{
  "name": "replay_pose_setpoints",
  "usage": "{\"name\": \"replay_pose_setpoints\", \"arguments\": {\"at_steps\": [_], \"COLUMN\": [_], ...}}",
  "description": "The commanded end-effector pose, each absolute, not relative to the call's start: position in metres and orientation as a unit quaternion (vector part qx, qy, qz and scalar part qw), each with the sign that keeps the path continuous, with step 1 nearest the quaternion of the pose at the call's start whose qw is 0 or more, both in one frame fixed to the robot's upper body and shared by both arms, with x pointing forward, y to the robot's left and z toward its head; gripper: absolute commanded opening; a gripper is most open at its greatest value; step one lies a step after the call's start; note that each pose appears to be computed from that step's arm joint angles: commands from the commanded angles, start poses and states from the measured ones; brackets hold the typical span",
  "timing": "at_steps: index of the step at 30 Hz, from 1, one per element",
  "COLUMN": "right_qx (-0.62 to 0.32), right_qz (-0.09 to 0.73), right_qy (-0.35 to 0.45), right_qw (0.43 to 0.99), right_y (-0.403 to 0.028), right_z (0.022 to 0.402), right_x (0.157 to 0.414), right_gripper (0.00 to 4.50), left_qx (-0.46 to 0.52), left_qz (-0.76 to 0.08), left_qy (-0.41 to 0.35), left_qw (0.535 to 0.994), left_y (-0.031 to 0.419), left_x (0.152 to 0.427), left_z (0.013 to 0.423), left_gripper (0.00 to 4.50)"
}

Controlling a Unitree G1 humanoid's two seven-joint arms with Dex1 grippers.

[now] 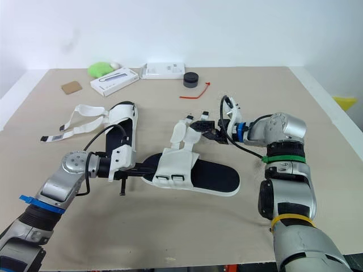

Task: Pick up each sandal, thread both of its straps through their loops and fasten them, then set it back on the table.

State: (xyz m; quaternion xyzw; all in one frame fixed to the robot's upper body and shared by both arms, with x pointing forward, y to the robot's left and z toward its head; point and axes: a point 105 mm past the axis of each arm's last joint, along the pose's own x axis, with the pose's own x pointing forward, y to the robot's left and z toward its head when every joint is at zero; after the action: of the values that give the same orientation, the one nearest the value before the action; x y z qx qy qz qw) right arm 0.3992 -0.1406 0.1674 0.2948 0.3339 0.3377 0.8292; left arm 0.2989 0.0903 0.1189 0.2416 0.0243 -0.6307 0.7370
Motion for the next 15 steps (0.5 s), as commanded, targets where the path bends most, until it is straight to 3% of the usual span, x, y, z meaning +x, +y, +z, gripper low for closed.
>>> {"name": "replay_pose_setpoints", "arguments": {"at_steps": [1, 8, 9, 11, 12, 14, 15], "right_qx": [0.307, 0.336, 0.339, 0.338, 0.339, 0.341, 0.343], "right_qz": [0.328, 0.291, 0.289, 0.286, 0.285, 0.281, 0.279], "right_qy": [0.299, 0.283, 0.284, 0.285, 0.283, 0.28, 0.277], "right_qw": [0.842, 0.85, 0.849, 0.85, 0.851, 0.852, 0.853], "right_y": [-0.141, -0.141, -0.14, -0.139, -0.139, -0.139, -0.139], "right_z": [0.183, 0.178, 0.177, 0.174, 0.174, 0.173, 0.173], "right_x": [0.413, 0.43, 0.431, 0.433, 0.434, 0.435, 0.436], "right_gripper": [4.46, 4.46, 4.07, 3.87, 3.16, 2.75, 2.16], "left_qx": [0.254, 0.259, 0.261, 0.262, 0.262, 0.262, 0.262], "left_qz": [-0.634, -0.636, -0.636, -0.636, -0.635, -0.635, -0.635], "left_qy": [0.017, 0.016, 0.016, 0.015, 0.015, 0.014, 0.013], "left_qw": [0.73, 0.727, 0.726, 0.726, 0.726, 0.726, 0.726], "left_y": [0.088, 0.087, 0.087, 0.087, 0.087, 0.086, 0.086], "left_x": [0.296, 0.295, 0.295, 0.295, 0.295, 0.294, 0.294], "left_z": [0.121, 0.12, 0.119, 0.118, 0.118, 0.118, 0.118], "left_gripper": [0.0, 0.0, 0.0, 0.0, 0.0, 0.0, 0.0]}}
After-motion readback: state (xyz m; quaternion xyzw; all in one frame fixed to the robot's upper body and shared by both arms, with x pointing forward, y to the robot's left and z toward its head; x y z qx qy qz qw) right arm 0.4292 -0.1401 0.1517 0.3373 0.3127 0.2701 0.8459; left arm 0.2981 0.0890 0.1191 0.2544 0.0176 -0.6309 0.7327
